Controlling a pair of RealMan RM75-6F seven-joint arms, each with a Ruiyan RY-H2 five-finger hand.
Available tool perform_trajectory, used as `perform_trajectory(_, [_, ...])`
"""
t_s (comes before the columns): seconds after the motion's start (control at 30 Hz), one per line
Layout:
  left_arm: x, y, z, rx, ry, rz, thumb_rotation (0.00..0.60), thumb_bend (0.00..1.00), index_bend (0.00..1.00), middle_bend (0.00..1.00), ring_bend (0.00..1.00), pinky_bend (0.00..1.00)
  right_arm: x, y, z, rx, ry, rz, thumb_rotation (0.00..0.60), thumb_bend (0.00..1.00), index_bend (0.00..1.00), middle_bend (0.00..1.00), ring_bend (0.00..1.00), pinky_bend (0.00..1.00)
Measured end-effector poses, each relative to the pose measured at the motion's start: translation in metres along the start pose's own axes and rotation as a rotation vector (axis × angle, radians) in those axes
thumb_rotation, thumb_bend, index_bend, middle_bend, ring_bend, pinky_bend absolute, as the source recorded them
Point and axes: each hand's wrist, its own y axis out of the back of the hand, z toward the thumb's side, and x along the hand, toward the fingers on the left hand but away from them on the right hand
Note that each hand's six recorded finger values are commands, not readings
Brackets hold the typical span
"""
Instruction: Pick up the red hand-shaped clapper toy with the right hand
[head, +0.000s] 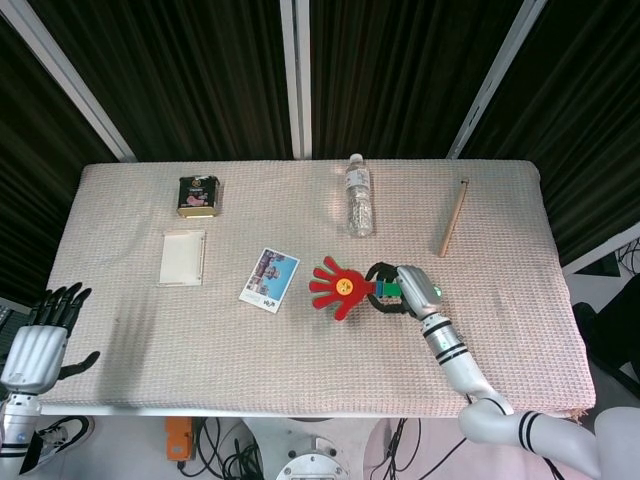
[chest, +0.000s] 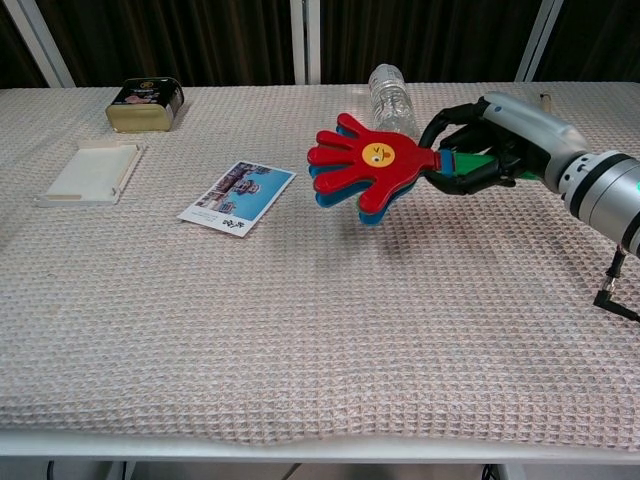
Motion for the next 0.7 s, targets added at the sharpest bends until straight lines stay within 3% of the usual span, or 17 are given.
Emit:
perform_trajectory(0.07, [-0.001, 0.000, -0.001, 0.000, 0.001, 0.000, 0.600, 0.16, 0.01, 0.00, 0.00, 0.00, -0.002, -0.007, -0.001, 0.021, -0.009, 0.044, 0.600, 0.05, 0.14, 0.14, 0.04, 0.18])
perform_trajectory(0.1, [-0.001, 0.000, -0.001, 0.000, 0.002, 0.000, 0.600, 0.16, 0.01, 0.00, 0.00, 0.00, -0.002, -0.012, -0.002, 0.040, -0.016, 0.079, 0.600, 0.01, 0.04, 0.04, 0.00, 0.05])
perform_trajectory(0.13, [-0.001, 0.000, -0.002, -0.001, 0.003, 0.001, 0.600, 0.16, 0.01, 0.00, 0.00, 0.00, -0.003, -0.015, -0.003, 0.053, -0.022, 0.102, 0.600, 0.00, 0.00, 0.00, 0.00, 0.01])
perform_trajectory(0.23, [-0.002, 0.001, -0.003, -0.003, 0.006, 0.003, 0.600, 0.16, 0.01, 0.00, 0.00, 0.00, -0.002, -0.021, -0.005, 0.070, -0.034, 0.138, 0.600, 0.00, 0.00, 0.00, 0.00, 0.00])
perform_trajectory(0.37, [-0.003, 0.000, -0.003, -0.006, 0.008, 0.004, 0.600, 0.16, 0.01, 0.00, 0.00, 0.00, 0.001, -0.007, 0.001, 0.085, -0.010, 0.086, 0.600, 0.00, 0.00, 0.00, 0.00, 0.00])
perform_trajectory(0.57, [-0.004, 0.001, -0.002, -0.007, 0.008, 0.008, 0.600, 0.16, 0.01, 0.00, 0.00, 0.00, 0.028, 0.041, 0.007, 0.140, 0.052, -0.020, 0.600, 0.00, 0.00, 0.00, 0.00, 0.00])
perform_trajectory(0.7, [-0.005, 0.001, -0.001, -0.008, 0.009, 0.008, 0.600, 0.16, 0.01, 0.00, 0.00, 0.00, 0.064, 0.081, -0.005, 0.264, 0.057, -0.119, 0.600, 0.00, 0.00, 0.00, 0.00, 0.00])
